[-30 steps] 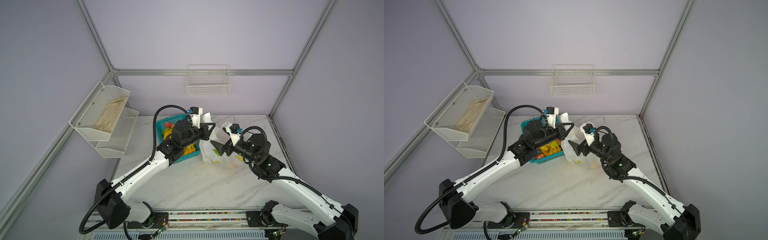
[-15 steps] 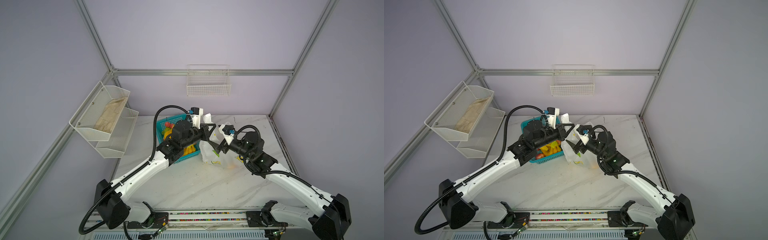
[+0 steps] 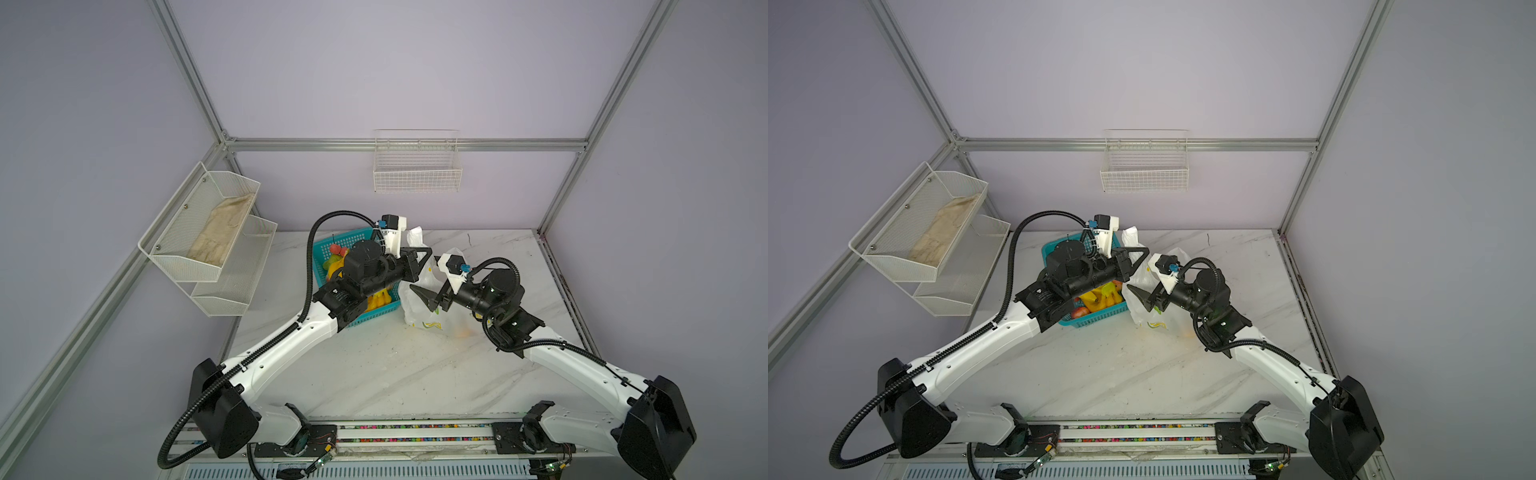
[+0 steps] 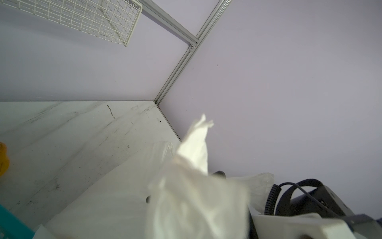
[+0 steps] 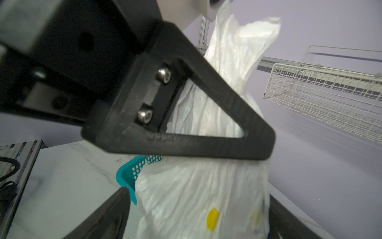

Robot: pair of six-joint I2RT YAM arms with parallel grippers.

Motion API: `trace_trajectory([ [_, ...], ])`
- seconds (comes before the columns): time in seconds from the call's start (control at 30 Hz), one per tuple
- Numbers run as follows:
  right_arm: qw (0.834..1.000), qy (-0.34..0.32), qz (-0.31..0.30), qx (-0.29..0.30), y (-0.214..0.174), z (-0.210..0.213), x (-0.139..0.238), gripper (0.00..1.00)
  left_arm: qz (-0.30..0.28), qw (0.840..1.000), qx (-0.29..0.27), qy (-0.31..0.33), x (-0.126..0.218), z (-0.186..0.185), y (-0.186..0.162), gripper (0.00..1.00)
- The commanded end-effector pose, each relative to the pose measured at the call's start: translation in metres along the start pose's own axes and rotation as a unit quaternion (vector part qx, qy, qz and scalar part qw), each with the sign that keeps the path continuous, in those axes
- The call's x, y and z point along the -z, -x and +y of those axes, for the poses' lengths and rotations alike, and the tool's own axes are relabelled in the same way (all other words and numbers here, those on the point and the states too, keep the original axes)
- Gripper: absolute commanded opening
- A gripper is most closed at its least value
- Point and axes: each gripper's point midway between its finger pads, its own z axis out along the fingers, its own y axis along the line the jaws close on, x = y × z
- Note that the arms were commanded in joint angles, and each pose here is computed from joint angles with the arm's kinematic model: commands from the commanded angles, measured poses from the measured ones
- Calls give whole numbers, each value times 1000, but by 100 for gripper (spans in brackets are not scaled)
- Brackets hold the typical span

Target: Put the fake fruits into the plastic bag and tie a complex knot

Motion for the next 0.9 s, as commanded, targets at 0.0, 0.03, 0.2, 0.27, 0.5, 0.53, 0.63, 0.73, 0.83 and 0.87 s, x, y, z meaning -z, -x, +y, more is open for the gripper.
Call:
trace_trajectory([
  [0.0,998,-21,-45,-33,11,-9,-2,88,-48,998,-1,-36,13,-27,35,0],
  [0.03,998,-29,-46,-41,8,-12,-3,87,-47,998,0,-37,12,-28,34,0],
  [0.2,994,-59,-62,-66,2,-23,-4,79,-49,998,3,-36,12,-26,34,0],
  [0.27,994,-58,-65,-68,-1,-22,-5,74,-50,998,3,-37,12,-27,34,0],
  [0.5,996,-41,-61,-59,-10,-13,0,38,-53,998,-13,-25,12,-21,32,9],
  [0.53,996,-39,-59,-55,-12,-11,2,33,-54,998,-19,-22,12,-19,32,12],
  [0.63,997,-30,-52,-44,-17,-5,6,22,-59,997,-47,-24,15,-20,35,21],
  [0.73,998,-20,-47,-35,-21,0,11,14,-57,995,-71,-32,17,-20,38,30],
  [0.83,999,-8,-42,-29,-22,6,13,10,-46,995,-84,-42,16,-19,39,39],
  [0.87,999,-5,-39,-27,-23,7,13,10,-43,994,-90,-46,16,-21,40,42],
])
